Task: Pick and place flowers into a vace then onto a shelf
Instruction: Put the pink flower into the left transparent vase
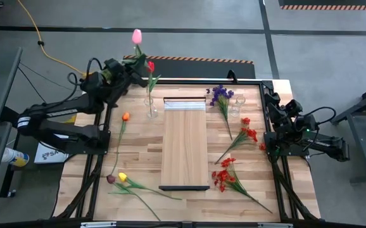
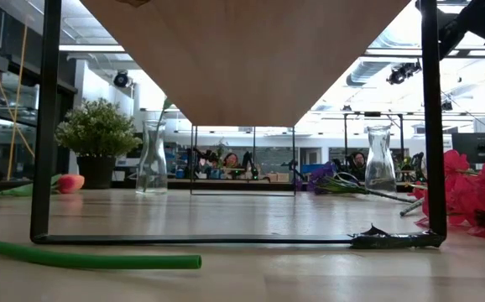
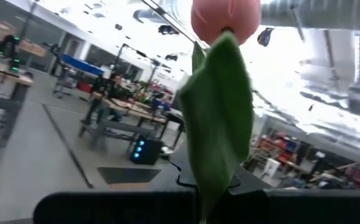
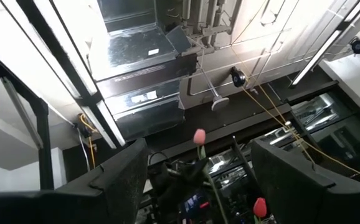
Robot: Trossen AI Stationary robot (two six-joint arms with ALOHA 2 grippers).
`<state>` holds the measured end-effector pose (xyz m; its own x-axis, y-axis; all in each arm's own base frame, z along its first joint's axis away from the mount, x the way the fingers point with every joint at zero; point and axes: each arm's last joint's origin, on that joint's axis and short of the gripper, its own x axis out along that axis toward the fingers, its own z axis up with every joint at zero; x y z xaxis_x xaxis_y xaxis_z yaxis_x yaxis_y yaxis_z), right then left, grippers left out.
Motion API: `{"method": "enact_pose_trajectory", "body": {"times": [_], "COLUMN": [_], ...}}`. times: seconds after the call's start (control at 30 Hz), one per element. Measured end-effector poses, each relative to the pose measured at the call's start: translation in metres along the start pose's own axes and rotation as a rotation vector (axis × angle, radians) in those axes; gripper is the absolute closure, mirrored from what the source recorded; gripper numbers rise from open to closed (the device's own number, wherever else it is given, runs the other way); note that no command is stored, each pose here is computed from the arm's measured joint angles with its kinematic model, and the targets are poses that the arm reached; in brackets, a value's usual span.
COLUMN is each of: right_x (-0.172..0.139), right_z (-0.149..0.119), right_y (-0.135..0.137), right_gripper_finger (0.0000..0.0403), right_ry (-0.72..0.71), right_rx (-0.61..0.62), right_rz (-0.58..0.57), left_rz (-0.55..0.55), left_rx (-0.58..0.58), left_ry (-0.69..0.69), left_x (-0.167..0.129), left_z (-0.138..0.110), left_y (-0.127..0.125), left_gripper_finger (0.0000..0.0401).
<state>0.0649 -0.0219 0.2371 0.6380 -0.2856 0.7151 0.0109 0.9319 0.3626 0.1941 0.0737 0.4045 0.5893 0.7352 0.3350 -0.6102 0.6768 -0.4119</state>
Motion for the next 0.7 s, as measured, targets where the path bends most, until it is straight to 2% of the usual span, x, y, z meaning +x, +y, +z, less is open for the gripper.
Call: {"method": "enact_pose_trajectory", "body": {"times": [0.3, 0.57, 0.7], "right_x": [0.0, 0.0, 0.0], "right_z": [0.0, 0.0, 0.0], "right_y": [0.0, 0.0, -0.001], "right_gripper_finger": [0.0131, 0.0131, 0.0132], "right_ry": [0.0, -0.003, -0.014], "right_rx": [-0.005, -0.021, -0.022], "right_rz": [0.0, -0.006, -0.03], "left_rz": [-0.138, -0.191, -0.169], "left_rx": [-0.015, -0.077, -0.081], "left_ry": [-0.006, -0.15, -0.142], "left_x": [-0.005, -0.048, -0.067], "left_z": [0.001, -0.02, -0.03], "left_y": [0.002, 0.033, 0.048], "left_gripper_finger": [0.037, 0.037, 0.037]}}
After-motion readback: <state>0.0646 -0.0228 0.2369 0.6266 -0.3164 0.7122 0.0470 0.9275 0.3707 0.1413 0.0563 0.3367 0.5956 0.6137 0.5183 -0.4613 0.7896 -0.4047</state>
